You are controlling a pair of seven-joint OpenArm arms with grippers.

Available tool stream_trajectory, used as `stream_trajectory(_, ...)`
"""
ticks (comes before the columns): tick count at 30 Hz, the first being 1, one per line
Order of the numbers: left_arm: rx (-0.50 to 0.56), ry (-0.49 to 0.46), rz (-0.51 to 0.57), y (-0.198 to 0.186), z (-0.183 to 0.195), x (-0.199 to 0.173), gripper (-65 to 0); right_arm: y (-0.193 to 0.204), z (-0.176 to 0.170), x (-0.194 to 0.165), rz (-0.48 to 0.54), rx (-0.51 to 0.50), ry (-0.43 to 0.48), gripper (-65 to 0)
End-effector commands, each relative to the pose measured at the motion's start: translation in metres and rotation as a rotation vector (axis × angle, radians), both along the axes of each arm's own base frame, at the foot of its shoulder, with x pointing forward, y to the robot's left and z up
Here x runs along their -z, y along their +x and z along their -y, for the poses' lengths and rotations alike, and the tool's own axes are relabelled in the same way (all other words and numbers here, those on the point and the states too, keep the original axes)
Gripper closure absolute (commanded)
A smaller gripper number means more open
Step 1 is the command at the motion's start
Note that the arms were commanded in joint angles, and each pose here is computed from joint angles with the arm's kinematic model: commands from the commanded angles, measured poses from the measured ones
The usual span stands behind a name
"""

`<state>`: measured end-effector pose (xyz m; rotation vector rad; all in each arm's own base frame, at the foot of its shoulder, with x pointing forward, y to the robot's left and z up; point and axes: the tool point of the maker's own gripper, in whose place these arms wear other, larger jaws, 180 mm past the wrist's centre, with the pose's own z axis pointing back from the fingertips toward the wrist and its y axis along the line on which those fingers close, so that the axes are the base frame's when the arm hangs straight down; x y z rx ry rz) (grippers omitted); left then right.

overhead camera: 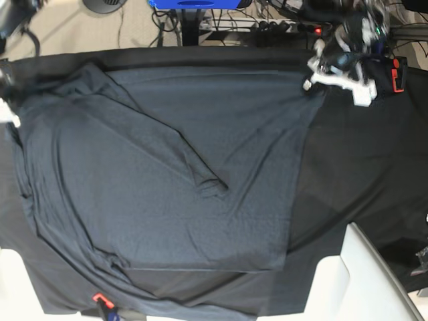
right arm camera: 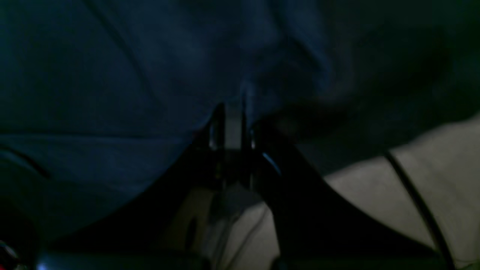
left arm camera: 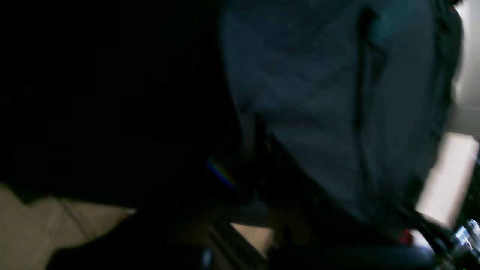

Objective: Fold the T-shirt properly
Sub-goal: 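Pull the grasped shoulder edge with the right gripper toward the left gripper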

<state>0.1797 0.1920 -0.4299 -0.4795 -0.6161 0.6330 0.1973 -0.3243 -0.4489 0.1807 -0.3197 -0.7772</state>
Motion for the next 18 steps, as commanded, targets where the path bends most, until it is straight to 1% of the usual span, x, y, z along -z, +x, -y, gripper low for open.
stream_trajectory(1, -0.002, -0.017, 0.036, 0.012, -0.004, -0.009, 0.0, 0.012, 0.007, -0.009, 0.023, 0.017, -0.015, 0.0)
stream_trajectory(4, -0.023, -0.075, 0.024, 0.025, -0.007, -0.007, 0.0, 0.024, -0.003, 0.000, 0.006, 0.048, 0.036, 0.0)
stream_trajectory(6, -0.033, -0.094, 0.029, 0.033, -0.009, -0.007, 0.0, 0.030, -0.005, 0.004, 0.006, 0.059, 0.061, 0.0)
stream_trajectory(10, -0.051, -0.109, 0.024, 0.041, -0.012, -0.001, 0.0, 0.041, 0.003, 0.007, 0.002, 0.078, 0.080, 0.0)
stream_trajectory(13, -0.082, -0.114, 0.007, 0.043, -0.020, 0.007, 0.0, 0.046, 0.016, 0.007, 0.010, 0.099, 0.064, 0.0)
stream_trajectory(18, -0.096, -0.126, -0.001, 0.049, -0.022, 0.013, 0.0, 0.048, 0.031, 0.016, -0.009, 0.136, 0.073, 0.0)
